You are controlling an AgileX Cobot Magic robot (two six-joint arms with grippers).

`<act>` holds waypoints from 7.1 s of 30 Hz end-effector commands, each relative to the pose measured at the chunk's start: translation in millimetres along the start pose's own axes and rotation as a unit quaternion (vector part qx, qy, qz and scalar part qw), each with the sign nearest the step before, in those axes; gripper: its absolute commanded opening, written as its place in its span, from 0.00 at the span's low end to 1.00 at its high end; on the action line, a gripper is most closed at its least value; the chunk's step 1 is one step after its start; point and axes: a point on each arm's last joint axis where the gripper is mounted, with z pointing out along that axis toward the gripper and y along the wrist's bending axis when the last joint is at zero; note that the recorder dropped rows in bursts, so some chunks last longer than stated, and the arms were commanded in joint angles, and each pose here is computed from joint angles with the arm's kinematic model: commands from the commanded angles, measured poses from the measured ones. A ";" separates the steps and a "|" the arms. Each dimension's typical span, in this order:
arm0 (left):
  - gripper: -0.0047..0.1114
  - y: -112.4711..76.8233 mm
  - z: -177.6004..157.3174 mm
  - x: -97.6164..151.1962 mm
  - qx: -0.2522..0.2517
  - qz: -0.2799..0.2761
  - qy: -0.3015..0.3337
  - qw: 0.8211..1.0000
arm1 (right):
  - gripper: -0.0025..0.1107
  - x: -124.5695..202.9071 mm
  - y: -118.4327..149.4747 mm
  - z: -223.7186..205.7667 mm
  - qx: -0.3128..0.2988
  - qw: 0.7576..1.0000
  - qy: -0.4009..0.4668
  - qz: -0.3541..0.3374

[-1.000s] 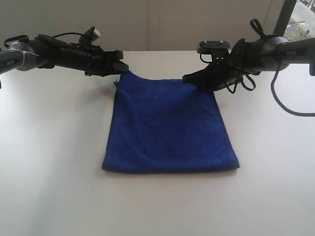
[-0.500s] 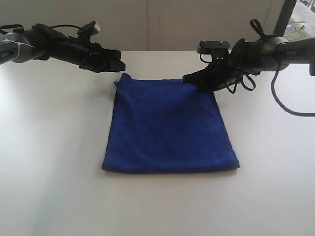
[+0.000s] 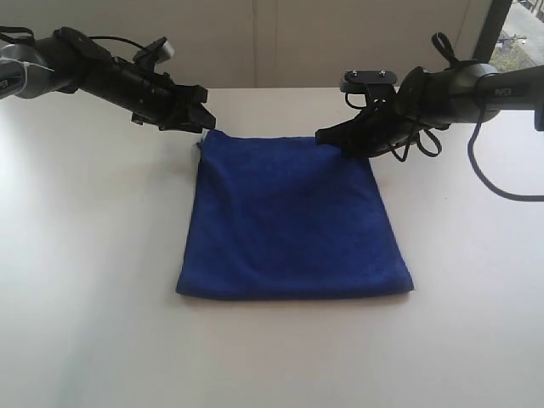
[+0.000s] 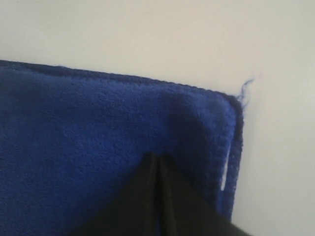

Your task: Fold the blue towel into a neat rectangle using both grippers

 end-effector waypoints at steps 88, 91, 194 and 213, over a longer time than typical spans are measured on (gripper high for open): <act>0.04 -39.3 20.1 77.1 -0.009 0.010 0.225 0.974 | 0.02 2.8 18.5 19.5 -0.037 0.996 0.078 -0.027; 0.04 -35.6 22.8 84.3 -0.012 0.012 0.251 0.968 | 0.02 3.4 18.7 19.4 -0.038 0.996 0.082 -0.025; 0.60 -103.1 -84.1 206.2 -0.002 0.534 0.255 0.806 | 0.53 155.1 62.0 -142.9 -0.127 0.760 0.125 -0.625; 0.06 -93.3 -70.7 218.7 0.023 0.512 0.288 0.809 | 0.14 162.4 59.2 -130.1 -0.131 0.759 0.141 -0.622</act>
